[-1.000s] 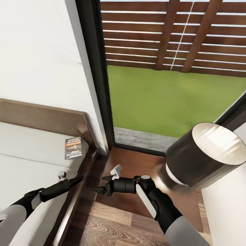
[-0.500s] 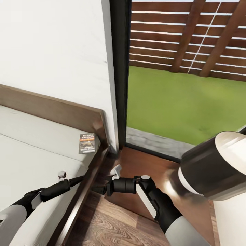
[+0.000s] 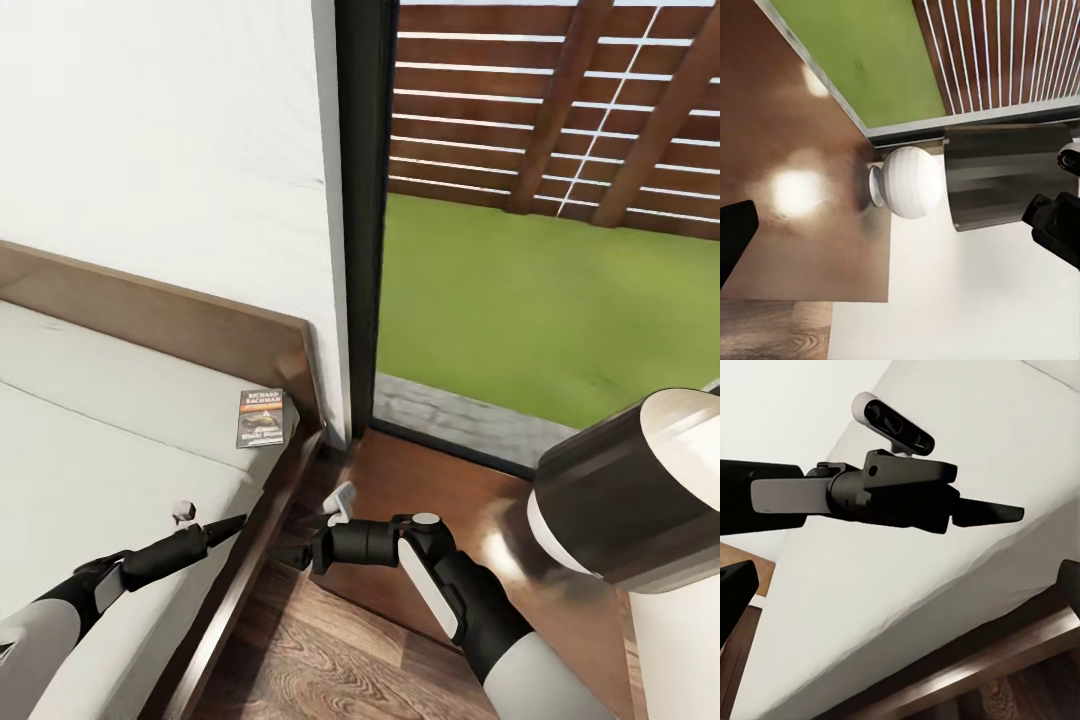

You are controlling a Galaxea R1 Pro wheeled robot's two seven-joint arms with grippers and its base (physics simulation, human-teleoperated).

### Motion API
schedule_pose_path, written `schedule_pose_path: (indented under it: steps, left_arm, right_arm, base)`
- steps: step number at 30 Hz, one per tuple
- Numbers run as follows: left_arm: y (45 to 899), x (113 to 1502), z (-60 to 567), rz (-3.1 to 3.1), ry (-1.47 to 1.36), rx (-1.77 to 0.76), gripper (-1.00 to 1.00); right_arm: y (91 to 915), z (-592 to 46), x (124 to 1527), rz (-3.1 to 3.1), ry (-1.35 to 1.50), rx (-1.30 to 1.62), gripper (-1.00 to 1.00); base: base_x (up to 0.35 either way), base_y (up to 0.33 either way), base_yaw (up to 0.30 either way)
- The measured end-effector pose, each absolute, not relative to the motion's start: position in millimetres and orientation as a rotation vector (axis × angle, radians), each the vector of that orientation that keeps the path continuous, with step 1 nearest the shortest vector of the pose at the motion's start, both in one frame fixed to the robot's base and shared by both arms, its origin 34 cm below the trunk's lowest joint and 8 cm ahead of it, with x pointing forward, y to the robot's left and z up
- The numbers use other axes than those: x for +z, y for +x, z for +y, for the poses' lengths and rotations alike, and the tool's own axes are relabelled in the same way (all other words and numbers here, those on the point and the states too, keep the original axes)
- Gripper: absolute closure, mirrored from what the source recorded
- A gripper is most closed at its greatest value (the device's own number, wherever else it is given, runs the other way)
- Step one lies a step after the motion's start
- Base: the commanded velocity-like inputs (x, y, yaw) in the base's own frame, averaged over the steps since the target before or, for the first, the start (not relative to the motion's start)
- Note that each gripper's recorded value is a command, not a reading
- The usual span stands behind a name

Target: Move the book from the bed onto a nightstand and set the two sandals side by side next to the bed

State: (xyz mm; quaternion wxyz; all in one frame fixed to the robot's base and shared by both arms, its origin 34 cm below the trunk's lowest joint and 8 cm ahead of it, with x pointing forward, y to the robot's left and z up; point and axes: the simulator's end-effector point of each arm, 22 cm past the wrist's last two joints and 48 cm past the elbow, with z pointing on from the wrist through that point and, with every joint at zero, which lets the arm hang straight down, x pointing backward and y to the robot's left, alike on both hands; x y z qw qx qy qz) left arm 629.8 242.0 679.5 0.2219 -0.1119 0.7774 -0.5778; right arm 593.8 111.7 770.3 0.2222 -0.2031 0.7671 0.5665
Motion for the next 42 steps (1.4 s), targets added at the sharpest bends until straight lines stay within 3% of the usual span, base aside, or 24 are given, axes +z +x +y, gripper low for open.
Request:
schedule_pose_path:
  steps: [17, 42]
  left_arm:
    - [623.3, 674.3, 240.3, 2.161, -0.342, -1.605, -1.0]
    - [623.0, 674.2, 236.6, 2.159, -0.341, -1.611, -1.0]
  right_arm:
    - [593.7, 111.8, 770.5, 2.118, -0.561, 1.566, -1.0]
    - [593.9, 112.0, 770.5, 2.119, -0.561, 1.565, -1.0]
  base:
    - [0.0, 0.03, 0.017]
    - [0.0, 0.0, 0.284]
